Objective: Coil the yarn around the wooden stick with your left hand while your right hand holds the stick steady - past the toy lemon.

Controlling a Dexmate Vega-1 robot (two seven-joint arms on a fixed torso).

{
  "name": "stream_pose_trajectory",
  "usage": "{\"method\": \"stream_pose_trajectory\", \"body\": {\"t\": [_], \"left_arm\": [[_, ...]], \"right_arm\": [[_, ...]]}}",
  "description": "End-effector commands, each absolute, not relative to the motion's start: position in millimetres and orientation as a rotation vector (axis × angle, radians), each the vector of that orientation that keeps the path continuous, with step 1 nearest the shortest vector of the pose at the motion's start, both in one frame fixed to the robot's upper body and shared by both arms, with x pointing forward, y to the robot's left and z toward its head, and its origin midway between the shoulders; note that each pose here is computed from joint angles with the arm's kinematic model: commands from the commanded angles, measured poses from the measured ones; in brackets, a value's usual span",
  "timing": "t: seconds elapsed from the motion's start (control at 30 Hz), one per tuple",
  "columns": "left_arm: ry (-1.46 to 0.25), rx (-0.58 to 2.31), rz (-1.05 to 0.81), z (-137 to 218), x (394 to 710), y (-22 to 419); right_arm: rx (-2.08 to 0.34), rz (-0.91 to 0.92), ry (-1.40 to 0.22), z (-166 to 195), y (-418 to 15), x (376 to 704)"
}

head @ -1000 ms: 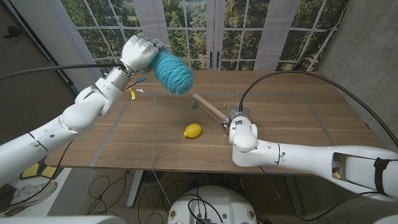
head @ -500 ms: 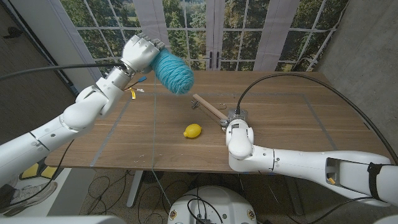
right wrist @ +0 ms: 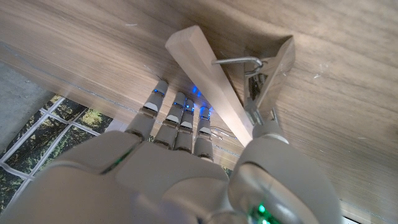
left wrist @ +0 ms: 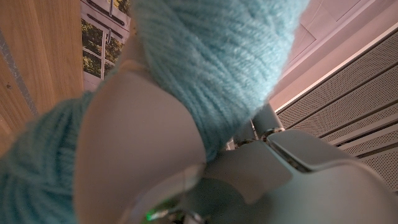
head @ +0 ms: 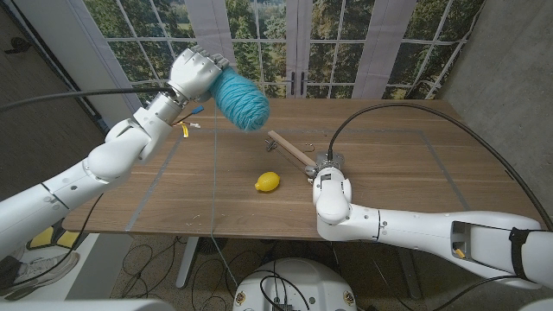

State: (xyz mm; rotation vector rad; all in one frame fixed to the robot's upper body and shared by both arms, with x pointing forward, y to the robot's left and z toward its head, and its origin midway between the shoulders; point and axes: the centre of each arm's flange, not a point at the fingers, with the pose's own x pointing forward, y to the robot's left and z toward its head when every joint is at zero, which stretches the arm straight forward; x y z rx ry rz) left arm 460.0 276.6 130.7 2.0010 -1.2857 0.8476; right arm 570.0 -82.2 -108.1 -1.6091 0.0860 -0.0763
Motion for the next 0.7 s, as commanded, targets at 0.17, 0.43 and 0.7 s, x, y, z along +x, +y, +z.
{"method": "stream_pose_trajectory", "body": {"t": [0.17, 0.43, 0.7], "left_arm": [[-1.301, 2.001, 0.834, 127.6, 458.4, 274.1], [-1.278, 2.008, 0.823, 123.5, 461.4, 277.3], [-1.294, 2.0, 0.823, 122.8, 460.0, 276.3]], "right_arm": [[-1.657, -0.768, -0.609, -64.2, -74.3, 533.0], [-1.651, -0.785, -0.647, -61.7, -75.5, 533.7], [-1.634, -0.832, -0.729, -57.2, -76.7, 525.4]]}}
